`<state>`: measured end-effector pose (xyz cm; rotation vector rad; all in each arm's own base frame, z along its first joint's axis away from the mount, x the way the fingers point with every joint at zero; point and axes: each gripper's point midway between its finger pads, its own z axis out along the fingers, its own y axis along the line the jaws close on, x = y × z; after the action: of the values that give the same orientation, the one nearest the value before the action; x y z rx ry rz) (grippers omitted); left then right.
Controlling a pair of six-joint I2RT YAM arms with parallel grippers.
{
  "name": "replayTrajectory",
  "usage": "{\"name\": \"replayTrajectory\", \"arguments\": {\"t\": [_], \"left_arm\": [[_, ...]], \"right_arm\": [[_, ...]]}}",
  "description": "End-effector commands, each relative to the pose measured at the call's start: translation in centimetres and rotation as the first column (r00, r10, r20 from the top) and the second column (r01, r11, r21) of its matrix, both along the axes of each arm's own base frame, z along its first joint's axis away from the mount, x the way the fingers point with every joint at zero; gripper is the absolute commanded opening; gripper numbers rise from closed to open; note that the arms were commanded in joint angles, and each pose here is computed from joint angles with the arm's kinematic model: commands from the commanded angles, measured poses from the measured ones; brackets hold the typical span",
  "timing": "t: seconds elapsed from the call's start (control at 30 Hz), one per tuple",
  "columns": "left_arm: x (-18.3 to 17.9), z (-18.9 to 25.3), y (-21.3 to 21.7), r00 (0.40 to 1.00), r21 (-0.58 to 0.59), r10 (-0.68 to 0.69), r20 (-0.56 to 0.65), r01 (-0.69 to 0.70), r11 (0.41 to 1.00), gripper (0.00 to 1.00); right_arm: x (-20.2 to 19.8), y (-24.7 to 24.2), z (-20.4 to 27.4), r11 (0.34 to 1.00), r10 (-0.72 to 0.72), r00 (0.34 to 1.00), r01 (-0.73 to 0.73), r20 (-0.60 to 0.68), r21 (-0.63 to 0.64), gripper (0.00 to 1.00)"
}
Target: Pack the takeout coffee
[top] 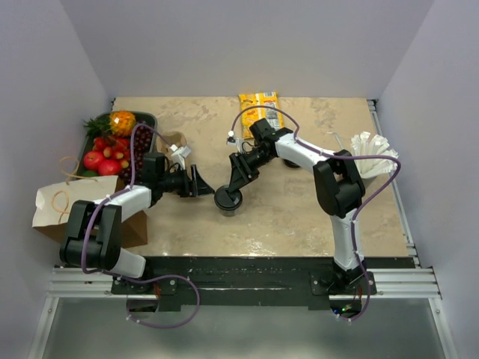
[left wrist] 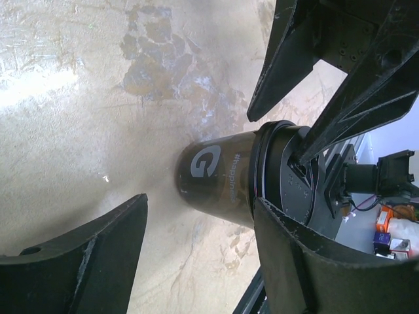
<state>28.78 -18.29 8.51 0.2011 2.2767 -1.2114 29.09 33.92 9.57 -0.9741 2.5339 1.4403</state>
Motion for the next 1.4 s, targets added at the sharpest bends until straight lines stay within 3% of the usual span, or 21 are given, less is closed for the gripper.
{"name": "replayTrajectory", "arguments": {"t": [0.0,0.3,0.73,1.0,1.23,1.37], "left_arm": [[0.6,2.4,-0.8,0.996,-0.051,-0.040,0.081,0.044,0.998,0.71],[-0.1,2.7,-1.3,0.994,-0.086,-0.085,0.068,0.091,0.992,0.71],[-0.9,-0.6,-0.7,0.997,0.034,-0.072,0.003,0.072,0.997,0.72],[-1.7,-4.7,1.4,0.996,0.258,-0.005,-0.085,0.027,0.966,0.71],[-1.9,-5.1,1.5,0.999,0.377,-0.013,-0.045,0.029,0.926,0.71],[-2.2,-5.9,2.4,0.997,0.428,0.025,-0.080,0.012,0.904,0.71]], "right_arm": [[0.9,0.2,1.1,1.000,-0.011,0.997,0.011,0.072,0.002,0.55],[0.8,0.1,1.1,1.000,-0.009,0.997,0.009,0.075,0.001,0.54],[0.6,0.0,0.2,1.000,-0.012,0.998,0.013,0.064,-0.009,0.54],[0.5,-1.1,-2.0,0.995,-0.031,0.997,0.037,0.072,-0.088,0.54],[0.2,-1.7,-2.6,0.992,-0.038,0.996,0.046,0.075,-0.119,0.54],[0.5,-2.0,-3.0,0.988,-0.043,0.995,0.055,0.090,-0.144,0.54]]}}
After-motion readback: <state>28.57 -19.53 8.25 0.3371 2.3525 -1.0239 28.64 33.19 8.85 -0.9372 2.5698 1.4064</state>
